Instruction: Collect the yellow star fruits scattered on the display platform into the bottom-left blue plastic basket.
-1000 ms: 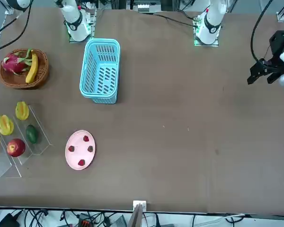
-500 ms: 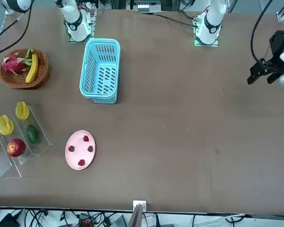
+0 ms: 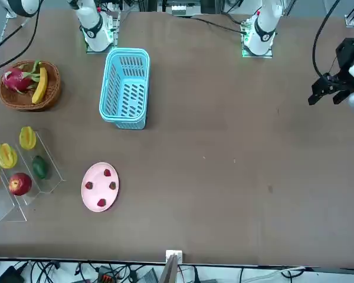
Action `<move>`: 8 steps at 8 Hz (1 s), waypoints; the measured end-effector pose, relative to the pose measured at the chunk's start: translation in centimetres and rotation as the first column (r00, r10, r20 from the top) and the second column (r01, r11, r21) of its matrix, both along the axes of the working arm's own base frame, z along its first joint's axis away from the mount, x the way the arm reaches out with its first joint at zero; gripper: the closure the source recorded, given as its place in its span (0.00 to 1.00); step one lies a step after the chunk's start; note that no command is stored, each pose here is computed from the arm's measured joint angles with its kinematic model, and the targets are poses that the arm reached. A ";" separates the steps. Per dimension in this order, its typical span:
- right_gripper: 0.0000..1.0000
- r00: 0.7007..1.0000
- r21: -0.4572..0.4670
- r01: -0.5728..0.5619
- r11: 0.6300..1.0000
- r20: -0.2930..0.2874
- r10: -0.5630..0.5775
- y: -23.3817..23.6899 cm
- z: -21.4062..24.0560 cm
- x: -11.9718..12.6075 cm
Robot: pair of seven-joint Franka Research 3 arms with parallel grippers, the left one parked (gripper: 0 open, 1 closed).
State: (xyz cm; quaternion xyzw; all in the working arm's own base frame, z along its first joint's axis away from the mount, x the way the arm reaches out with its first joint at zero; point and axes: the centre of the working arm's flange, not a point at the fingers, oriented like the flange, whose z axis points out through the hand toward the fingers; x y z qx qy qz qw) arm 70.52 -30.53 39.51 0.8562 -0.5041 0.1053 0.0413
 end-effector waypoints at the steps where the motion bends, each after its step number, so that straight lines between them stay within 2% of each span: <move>1: 0.78 1.000 -0.001 0.000 1.000 0.002 0.000 0.0 0.2 0.0; 4: 0.78 1.000 -0.003 -0.009 1.000 0.002 0.009 0.0 0.2 0.0; 6: 0.78 0.999 0.002 -0.032 0.999 -0.022 0.032 -0.1 0.3 -0.2; 8: 0.78 0.998 0.011 -0.048 0.999 -0.039 0.048 0.2 2.2 -0.6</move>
